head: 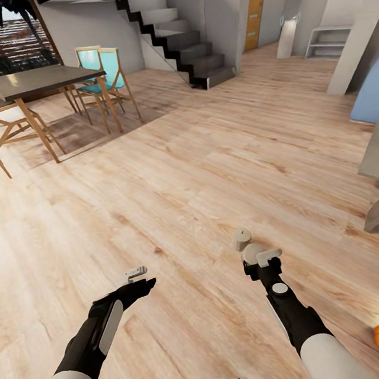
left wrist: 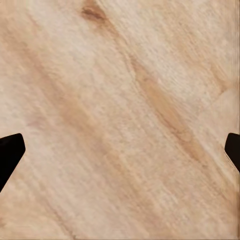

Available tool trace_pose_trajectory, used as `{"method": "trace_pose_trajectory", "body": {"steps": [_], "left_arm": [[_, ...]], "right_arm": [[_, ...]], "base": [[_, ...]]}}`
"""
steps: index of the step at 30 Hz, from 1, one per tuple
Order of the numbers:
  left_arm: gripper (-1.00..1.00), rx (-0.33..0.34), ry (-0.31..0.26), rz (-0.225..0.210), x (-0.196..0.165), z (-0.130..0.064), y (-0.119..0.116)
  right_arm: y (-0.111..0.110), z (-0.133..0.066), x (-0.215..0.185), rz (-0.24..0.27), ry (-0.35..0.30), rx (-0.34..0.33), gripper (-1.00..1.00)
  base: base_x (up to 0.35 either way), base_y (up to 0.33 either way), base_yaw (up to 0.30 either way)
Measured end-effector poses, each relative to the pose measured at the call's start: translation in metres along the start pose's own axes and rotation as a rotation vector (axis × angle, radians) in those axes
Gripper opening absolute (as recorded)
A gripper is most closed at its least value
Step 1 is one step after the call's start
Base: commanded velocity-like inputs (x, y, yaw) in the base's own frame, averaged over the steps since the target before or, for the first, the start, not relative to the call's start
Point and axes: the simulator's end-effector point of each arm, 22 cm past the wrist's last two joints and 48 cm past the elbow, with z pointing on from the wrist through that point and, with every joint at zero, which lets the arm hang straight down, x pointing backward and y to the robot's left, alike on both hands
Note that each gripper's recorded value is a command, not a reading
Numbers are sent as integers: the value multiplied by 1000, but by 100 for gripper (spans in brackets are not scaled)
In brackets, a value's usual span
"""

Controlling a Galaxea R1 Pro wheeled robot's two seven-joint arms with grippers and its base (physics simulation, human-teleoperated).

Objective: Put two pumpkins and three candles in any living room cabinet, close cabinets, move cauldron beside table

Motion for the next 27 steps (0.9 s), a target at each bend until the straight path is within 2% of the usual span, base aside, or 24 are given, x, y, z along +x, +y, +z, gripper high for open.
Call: {"method": "trace_pose_trajectory", "body": {"steps": [17, 27], "left_arm": [[100, 5, -22, 4, -11, -8, -4], [100, 9, -33, 5, -17, -12, -6]], "right_arm": [[-4, -4, -14, 2, -23, 4, -100], [-8, -7, -21, 6, -34, 11, -100]], "base": [[121, 2, -198], [261, 141, -208]]}}
